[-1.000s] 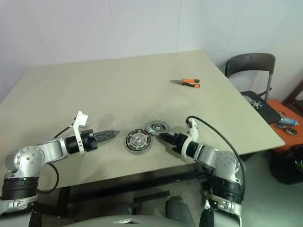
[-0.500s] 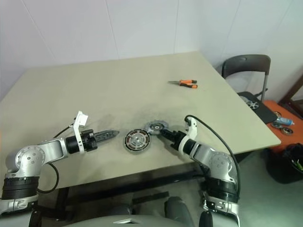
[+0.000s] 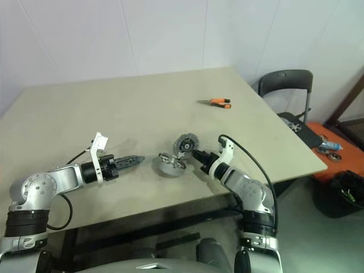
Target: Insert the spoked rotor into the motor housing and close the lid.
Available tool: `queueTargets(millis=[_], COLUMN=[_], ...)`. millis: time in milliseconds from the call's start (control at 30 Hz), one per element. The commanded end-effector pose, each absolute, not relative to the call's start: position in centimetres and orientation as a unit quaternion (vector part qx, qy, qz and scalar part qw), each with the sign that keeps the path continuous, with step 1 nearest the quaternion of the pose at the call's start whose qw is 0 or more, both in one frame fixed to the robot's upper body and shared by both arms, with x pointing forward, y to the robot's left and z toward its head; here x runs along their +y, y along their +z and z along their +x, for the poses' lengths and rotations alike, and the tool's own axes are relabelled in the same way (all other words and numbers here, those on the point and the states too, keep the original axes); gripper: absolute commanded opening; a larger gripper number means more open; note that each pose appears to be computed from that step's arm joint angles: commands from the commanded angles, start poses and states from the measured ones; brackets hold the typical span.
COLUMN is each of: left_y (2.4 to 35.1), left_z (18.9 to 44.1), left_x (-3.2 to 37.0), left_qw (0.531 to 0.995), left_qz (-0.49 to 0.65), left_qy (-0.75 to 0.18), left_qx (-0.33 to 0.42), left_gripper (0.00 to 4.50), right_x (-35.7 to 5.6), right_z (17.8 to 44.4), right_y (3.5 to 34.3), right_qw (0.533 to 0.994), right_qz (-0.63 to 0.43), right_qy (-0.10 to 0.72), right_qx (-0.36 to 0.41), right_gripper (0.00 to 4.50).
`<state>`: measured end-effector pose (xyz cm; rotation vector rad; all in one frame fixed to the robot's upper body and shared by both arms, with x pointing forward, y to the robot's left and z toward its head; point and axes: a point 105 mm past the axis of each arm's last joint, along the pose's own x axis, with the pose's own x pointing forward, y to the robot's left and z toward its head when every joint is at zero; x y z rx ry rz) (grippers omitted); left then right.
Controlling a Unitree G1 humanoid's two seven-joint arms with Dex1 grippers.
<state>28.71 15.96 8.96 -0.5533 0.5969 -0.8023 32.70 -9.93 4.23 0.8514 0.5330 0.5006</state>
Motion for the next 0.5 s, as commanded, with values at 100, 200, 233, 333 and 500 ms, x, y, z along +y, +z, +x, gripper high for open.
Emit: queueTargets(millis=[100,200,233,333,500], left_y=[10.0,10.0,10.0,10.0,9.9], left_z=[29.3,29.4,29.5,29.5,29.7], left_x=[16.2,16.3,16.3,16.3,16.1], left_qw=[0.847,0.847,0.847,0.847,0.845], left_qz=[-0.256,-0.256,-0.256,-0.257,-0.257], left_qy=[-0.386,-0.386,-0.386,-0.386,-0.388], left_qx=[0.261,0.26,0.26,0.261,0.261], left_gripper=[2.39,2.39,2.39,2.39,2.39], right_x=[-10.8,-10.4,-10.2,-9.6,-9.7], right_z=[32.5,32.8,32.9,33.4,35.6], right_y=[1.3,2.1,2.5,4.0,10.0], right_qw=[0.853,0.854,0.854,0.856,0.852], right_qz=[0.379,0.38,0.381,0.383,0.431], right_qy=[0.194,0.204,0.208,0.222,0.25], right_qx=[0.3,0.291,0.286,0.267,0.161], right_gripper=[0.01,0.01,0.01,0.01,0.01])
